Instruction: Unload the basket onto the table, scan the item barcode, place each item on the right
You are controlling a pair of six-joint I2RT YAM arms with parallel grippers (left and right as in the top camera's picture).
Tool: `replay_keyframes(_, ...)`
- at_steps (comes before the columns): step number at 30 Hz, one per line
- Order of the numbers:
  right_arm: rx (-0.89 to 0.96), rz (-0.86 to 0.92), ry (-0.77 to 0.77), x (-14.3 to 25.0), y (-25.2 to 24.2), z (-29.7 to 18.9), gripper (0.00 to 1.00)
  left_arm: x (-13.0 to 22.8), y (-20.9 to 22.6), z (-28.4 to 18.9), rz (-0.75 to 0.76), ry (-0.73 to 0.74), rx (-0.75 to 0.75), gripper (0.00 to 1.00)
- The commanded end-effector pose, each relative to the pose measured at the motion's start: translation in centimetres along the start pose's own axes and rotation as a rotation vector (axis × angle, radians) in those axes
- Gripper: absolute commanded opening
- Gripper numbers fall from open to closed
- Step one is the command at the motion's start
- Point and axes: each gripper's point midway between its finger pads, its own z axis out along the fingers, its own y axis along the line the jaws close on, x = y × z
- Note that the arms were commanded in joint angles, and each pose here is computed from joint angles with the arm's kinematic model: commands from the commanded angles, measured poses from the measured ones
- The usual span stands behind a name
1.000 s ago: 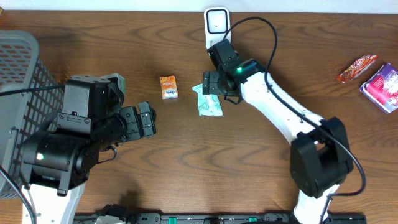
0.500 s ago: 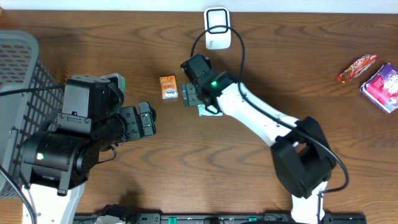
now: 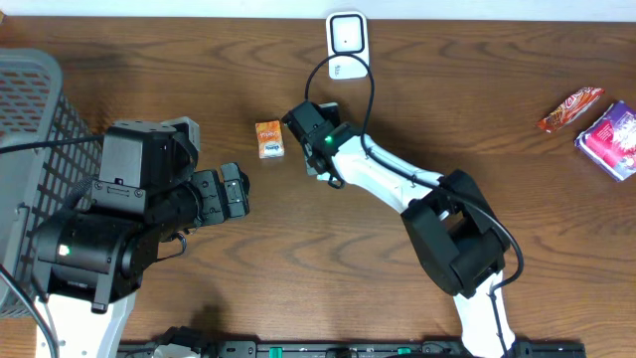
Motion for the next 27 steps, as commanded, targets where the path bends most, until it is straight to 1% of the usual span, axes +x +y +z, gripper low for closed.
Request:
replay_keyframes(1,-0.036,0.033,0.087,1.7,0.2,1.6,0.07,0.0,0.1,-0.1,0.010,-0.001,-0.006,0.98)
replay_keyframes(2,-0.052,0.044,0.096,1.4,0.0,1.3,0.01,0.0,0.1,-0.1,0.010,-0.001,-0.006,0.98)
replay_keyframes(4,-0.104,0.070,0.121,1.0,-0.1,0.6,0.01,0.0,0.1,-0.1,0.010,-0.001,-0.006,0.98)
replay_keyframes(7,-0.236,0.123,0.172,0.5,-0.1,-0.4,0.01,0.0,0.1,-0.1,0.010,-0.001,-0.006,0.98)
replay_keyframes(10,-0.436,0.130,0.239,0.0,0.2,-1.3,0.01,0.0,0.1,-0.1,0.010,-0.001,-0.006,0.98)
replay_keyframes(14,-0.781,0.160,0.319,-0.7,0.1,-3.7,0.01,0.0,0.1,-0.1,0.010,-0.001,-0.006,0.98)
replay_keyframes(18,-1.086,0.165,0.312,-1.8,-1.1,-6.7,0.01,0.0,0.1,-0.1,0.010,-0.001,-0.006,0.98)
replay_keyframes(24,-1.274,0.219,0.285,-1.6,-4.0,-7.7,0.01,0.0,0.1,-0.1,0.010,-0.001,-0.006,0.98)
replay_keyframes(27,-1.465,0.249,0.235,-1.6,-5.3,-9.4,0.01,0.0,0.1,-0.1,0.010,-0.001,-0.006,0.98)
